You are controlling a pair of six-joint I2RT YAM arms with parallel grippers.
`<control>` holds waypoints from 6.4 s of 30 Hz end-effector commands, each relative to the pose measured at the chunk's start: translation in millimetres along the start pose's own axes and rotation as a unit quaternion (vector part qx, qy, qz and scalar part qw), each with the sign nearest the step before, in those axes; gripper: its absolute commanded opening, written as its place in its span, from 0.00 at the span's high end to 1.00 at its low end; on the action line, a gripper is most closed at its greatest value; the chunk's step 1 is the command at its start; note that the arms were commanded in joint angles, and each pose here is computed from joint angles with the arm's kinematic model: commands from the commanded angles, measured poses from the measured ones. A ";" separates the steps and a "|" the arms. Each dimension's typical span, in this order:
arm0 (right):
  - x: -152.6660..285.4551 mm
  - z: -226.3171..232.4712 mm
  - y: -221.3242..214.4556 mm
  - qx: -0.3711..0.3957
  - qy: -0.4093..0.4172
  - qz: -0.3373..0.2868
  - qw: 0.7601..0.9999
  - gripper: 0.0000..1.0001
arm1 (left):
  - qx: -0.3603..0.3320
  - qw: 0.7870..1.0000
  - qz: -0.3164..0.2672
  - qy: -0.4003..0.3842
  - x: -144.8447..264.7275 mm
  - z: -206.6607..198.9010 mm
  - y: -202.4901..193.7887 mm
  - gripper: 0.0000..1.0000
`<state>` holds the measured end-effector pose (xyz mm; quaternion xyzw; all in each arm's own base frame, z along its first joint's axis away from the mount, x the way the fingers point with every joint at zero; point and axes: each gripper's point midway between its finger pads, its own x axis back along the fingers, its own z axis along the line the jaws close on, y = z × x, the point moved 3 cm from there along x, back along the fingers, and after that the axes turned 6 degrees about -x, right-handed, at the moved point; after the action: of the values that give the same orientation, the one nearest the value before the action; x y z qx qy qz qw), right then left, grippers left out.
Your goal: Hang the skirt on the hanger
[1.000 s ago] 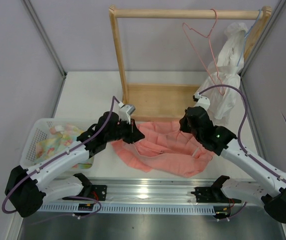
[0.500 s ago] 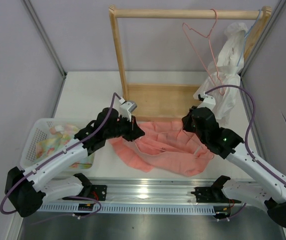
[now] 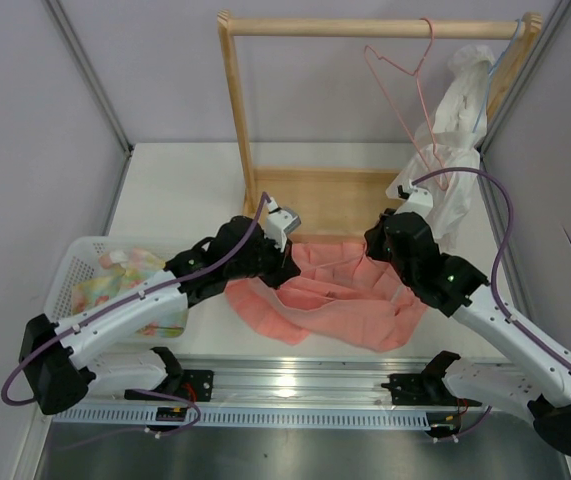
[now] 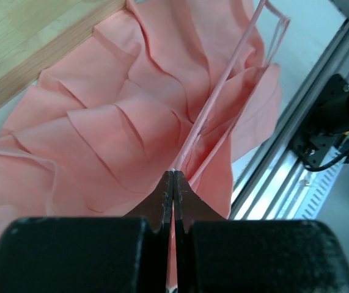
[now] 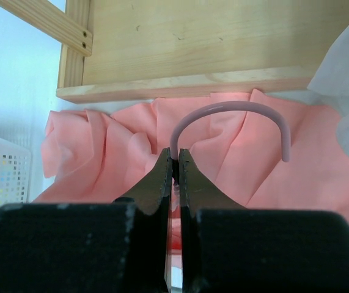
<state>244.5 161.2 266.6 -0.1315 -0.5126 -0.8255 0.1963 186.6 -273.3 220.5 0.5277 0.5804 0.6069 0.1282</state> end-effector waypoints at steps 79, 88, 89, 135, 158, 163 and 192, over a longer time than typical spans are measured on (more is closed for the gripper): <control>131.5 126.1 197.4 -0.116 0.271 -0.254 0.921 1.00 | -0.010 0.939 -0.259 0.226 107.2 16.3 202.5 1.00; 111.0 150.4 192.5 -0.090 0.278 -0.231 0.928 1.00 | -0.040 0.955 -0.252 0.151 83.3 -2.0 197.4 1.00; 110.8 151.1 192.6 -0.087 0.279 -0.230 0.928 1.00 | -0.051 0.956 -0.248 0.150 81.4 -2.1 196.9 1.00; 106.3 203.5 184.2 0.003 0.387 -0.143 0.911 1.00 | -0.285 0.919 -0.247 -0.112 74.3 -28.9 246.4 0.51; 87.3 199.6 180.2 0.002 0.357 -0.143 0.923 1.00 | -0.228 0.924 -0.287 -0.108 69.4 -19.0 246.0 1.00; 75.4 191.1 176.3 0.002 0.324 -0.144 0.935 1.00 | -0.227 0.920 -0.310 -0.077 81.1 -14.7 253.0 1.00; 64.5 126.9 155.5 -0.016 0.213 -0.145 0.966 0.17 | -0.137 0.917 -0.354 0.121 102.1 38.4 280.2 1.00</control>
<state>271.0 218.6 462.9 0.1151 -0.4728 -0.8506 0.1992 302.0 -277.9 439.0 0.2875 0.6146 0.6612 0.3200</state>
